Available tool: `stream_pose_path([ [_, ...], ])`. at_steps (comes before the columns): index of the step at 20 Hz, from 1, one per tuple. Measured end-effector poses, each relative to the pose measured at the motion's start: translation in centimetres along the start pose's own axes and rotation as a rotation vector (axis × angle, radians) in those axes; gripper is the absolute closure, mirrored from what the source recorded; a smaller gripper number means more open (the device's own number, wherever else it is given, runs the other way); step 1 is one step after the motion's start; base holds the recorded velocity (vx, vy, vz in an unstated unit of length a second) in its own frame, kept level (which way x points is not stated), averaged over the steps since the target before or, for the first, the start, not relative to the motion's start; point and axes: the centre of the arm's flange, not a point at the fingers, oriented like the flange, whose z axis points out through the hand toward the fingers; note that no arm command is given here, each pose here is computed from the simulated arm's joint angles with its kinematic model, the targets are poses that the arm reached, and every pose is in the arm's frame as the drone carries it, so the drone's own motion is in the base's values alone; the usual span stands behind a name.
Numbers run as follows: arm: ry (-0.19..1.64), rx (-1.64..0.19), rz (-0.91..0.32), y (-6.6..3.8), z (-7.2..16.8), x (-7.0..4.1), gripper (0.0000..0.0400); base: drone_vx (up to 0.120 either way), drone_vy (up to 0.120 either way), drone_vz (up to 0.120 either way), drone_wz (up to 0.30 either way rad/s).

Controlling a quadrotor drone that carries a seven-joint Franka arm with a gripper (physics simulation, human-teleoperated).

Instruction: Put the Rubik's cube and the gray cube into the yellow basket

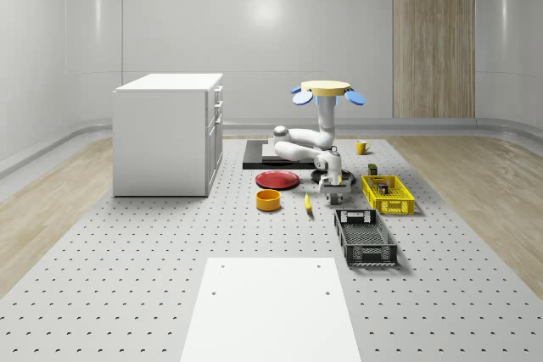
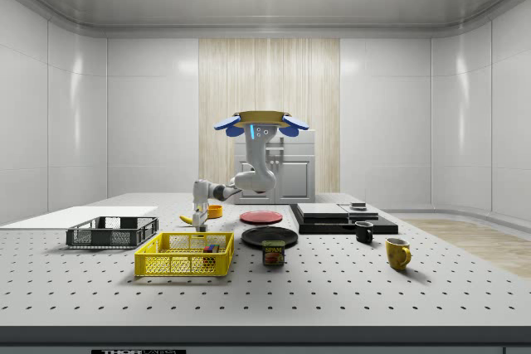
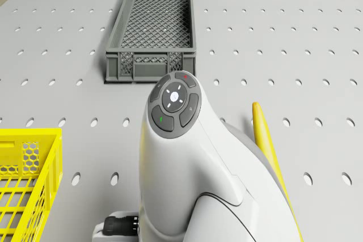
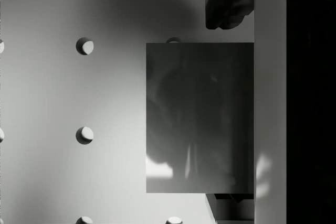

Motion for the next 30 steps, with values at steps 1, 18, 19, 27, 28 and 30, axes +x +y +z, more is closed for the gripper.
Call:
stream_pose_path([
  [1, 0.0, 0.0, 0.0, 0.02, 0.0, -0.02, 0.0, 0.0, 0.0, 0.0, 0.0],
  [18, 0.0, 0.0, 0.0, 0.25, 0.0, 0.03, 0.0131, 0.0, 0.0, 0.0, 0.0],
  [19, 0.0, 0.0, 0.0, 0.25, 0.0, 0.03, 0.0135, 0.0, 0.0, 0.0, 0.0],
  [27, 0.0, 0.0, 0.0, 0.25, 0.0, 0.03, 0.0147, 0.0, 0.0, 0.0, 0.0],
  [28, 0.0, 0.0, 0.0, 0.25, -0.01, 0.03, 0.0148, 0.0, 0.0, 0.0, 0.0],
  [30, 0.0, 0.0, 0.0, 0.25, -0.31, 0.03, 0.0149, 0.0, 0.0, 0.0, 0.0],
])
